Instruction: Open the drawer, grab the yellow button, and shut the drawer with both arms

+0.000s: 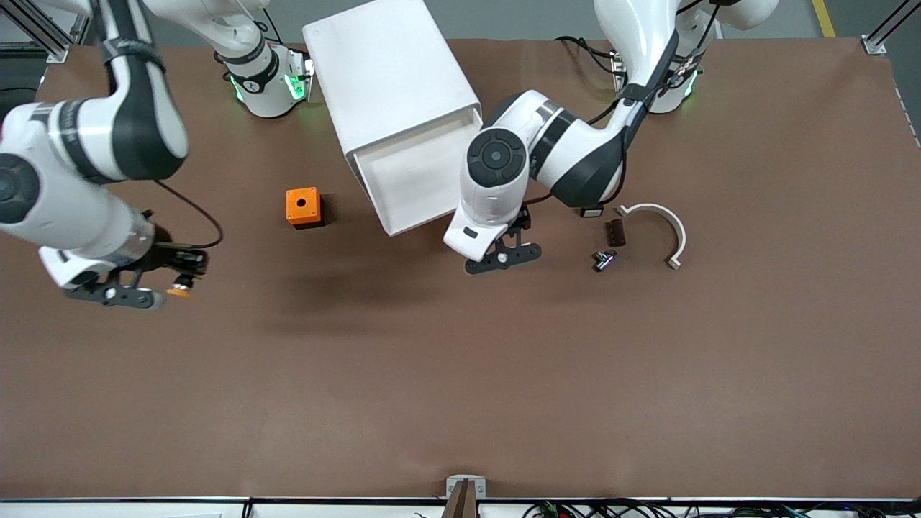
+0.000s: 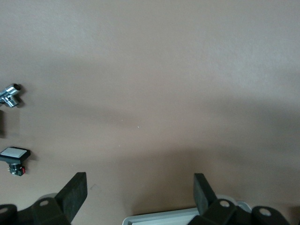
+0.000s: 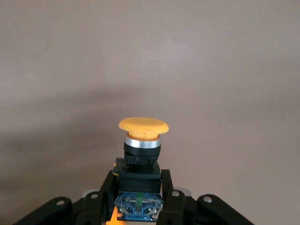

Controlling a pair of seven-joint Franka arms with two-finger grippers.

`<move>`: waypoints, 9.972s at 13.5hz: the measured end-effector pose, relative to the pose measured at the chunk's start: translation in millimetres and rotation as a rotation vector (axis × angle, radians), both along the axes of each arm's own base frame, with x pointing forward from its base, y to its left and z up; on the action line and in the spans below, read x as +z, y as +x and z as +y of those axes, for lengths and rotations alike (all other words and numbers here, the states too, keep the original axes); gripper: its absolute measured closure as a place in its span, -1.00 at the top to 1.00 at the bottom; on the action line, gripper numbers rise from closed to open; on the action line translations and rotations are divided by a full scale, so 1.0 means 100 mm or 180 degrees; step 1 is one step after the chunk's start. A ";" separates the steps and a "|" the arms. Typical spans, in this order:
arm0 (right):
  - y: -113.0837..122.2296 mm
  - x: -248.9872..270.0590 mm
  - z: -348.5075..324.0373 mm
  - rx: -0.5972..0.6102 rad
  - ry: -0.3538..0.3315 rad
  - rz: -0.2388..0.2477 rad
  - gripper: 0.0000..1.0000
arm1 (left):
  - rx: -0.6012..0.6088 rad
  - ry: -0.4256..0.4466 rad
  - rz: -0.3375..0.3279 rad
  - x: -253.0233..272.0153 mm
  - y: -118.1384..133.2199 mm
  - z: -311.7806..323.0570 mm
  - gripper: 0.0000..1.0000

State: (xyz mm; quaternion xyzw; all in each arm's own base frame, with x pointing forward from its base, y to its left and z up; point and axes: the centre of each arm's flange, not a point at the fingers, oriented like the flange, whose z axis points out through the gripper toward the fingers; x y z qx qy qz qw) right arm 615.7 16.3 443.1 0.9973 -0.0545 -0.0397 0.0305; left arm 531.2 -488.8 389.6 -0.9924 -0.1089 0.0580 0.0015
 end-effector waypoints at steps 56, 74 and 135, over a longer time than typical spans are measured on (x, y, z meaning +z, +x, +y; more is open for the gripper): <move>-0.51 1.20 -0.65 0.0282 0.0333 0.0018 1.00 | 0.0930 -0.0299 0.1083 -0.45 -1.43 -1.12 1.00; -0.53 1.92 -0.46 -0.0101 0.0261 -0.0144 1.00 | -0.0551 -0.0870 0.0184 0.64 0.38 1.89 1.00; -1.30 2.40 -0.52 -0.0021 0.0309 -0.0040 1.00 | -0.0845 -0.0018 -0.0828 2.50 0.07 4.55 1.00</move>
